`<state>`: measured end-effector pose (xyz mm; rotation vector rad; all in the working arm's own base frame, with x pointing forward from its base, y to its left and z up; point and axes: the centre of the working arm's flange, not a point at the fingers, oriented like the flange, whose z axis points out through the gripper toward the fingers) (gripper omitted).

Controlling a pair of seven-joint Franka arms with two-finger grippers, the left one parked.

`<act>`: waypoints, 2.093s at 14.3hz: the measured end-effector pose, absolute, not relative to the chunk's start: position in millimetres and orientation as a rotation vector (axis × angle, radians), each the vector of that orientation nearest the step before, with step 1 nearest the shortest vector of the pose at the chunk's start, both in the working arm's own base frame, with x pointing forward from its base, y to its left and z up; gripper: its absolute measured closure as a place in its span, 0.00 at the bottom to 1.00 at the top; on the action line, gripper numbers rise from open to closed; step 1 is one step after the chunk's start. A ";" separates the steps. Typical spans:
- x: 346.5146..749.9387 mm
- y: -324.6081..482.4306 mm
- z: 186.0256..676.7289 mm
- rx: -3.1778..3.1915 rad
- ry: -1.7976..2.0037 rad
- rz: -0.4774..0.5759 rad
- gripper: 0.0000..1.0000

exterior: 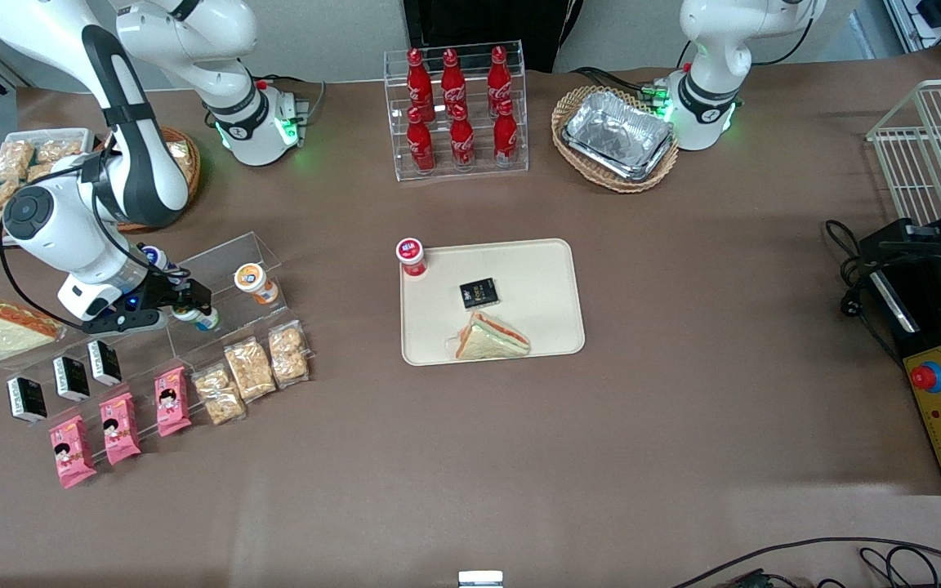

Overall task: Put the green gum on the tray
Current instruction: 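Close the right gripper around the green-capped gum bottle, then lift the green gum bottle up off the acrylic stand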

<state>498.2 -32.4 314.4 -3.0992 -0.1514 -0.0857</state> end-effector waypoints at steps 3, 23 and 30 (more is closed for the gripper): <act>496.1 -29.1 311.3 -3.098 -0.162 -0.075 0.15; 518.9 -15.6 594.7 -3.068 -0.281 0.071 0.41; 497.6 139.9 607.3 -3.095 -0.066 0.157 0.41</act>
